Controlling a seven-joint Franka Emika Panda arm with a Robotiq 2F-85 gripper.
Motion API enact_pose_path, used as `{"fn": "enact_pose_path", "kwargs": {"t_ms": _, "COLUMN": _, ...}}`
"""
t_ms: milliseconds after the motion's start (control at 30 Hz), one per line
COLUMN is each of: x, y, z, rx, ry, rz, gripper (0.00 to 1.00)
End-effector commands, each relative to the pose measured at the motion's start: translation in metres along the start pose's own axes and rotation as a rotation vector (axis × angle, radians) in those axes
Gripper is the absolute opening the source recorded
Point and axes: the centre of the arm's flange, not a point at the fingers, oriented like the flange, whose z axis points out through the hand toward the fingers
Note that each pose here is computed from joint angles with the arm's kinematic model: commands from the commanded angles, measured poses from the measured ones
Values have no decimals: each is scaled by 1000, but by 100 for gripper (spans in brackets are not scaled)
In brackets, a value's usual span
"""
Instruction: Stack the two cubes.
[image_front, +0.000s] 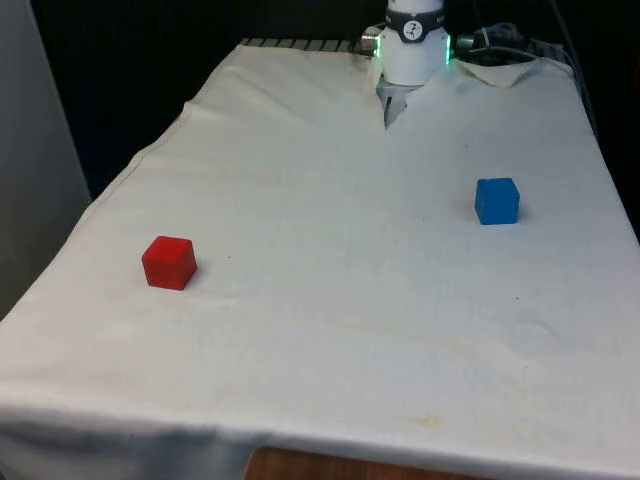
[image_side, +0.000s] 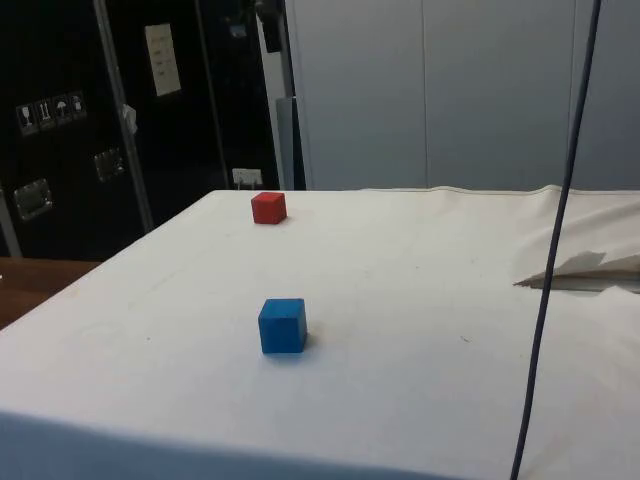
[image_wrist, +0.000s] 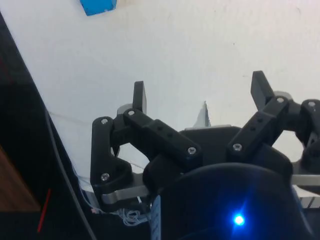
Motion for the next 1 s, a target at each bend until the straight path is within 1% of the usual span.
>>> {"fn": "enact_pose_path", "kwargs": {"t_ms": 0, "x": 3, "y": 2, "z": 0, "rx": -3, "ry": 1, "rz": -3, "gripper": 100}}
{"fn": "enact_pose_path", "kwargs": {"t_ms": 267, "x": 14, "y": 15, "z": 0, "rx": -17, "ry": 8, "rz": -6, "gripper": 100}}
{"fn": "enact_pose_path", "kwargs": {"t_ms": 300, "x": 13, "y": 14, "z": 0, "rx": -11, "ry": 9, "rz": -4, "gripper": 100}}
{"fn": "enact_pose_path", "kwargs": {"t_ms": 367, "x": 17, "y": 22, "z": 0, "rx": -27, "ry": 9, "rz": -4, "gripper": 100}}
{"fn": "enact_pose_path", "kwargs": {"t_ms": 533, "x": 21, "y": 30, "z": -1, "rx": -44, "ry": 10, "rz": -2, "gripper": 100}}
{"fn": "enact_pose_path", "kwargs": {"t_ms": 567, "x": 20, "y": 30, "z": -1, "rx": -38, "ry": 12, "rz": -2, "gripper": 100}}
{"fn": "enact_pose_path", "kwargs": {"t_ms": 600, "x": 22, "y": 34, "z": -1, "rx": -54, "ry": 10, "rz": -3, "gripper": 100}}
{"fn": "enact_pose_path", "kwargs": {"t_ms": 800, "x": 26, "y": 43, "z": -2, "rx": -85, "ry": 17, "rz": 0, "gripper": 100}}
{"fn": "enact_pose_path", "kwargs": {"t_ms": 833, "x": 24, "y": 43, "z": -1, "rx": -81, "ry": 14, "rz": 2, "gripper": 100}}
{"fn": "enact_pose_path", "kwargs": {"t_ms": 867, "x": 27, "y": 47, "z": -1, "rx": -96, "ry": 23, "rz": 3, "gripper": 100}}
{"fn": "enact_pose_path", "kwargs": {"t_ms": 967, "x": 30, "y": 52, "z": 0, "rx": -112, "ry": 35, "rz": 4, "gripper": 100}}
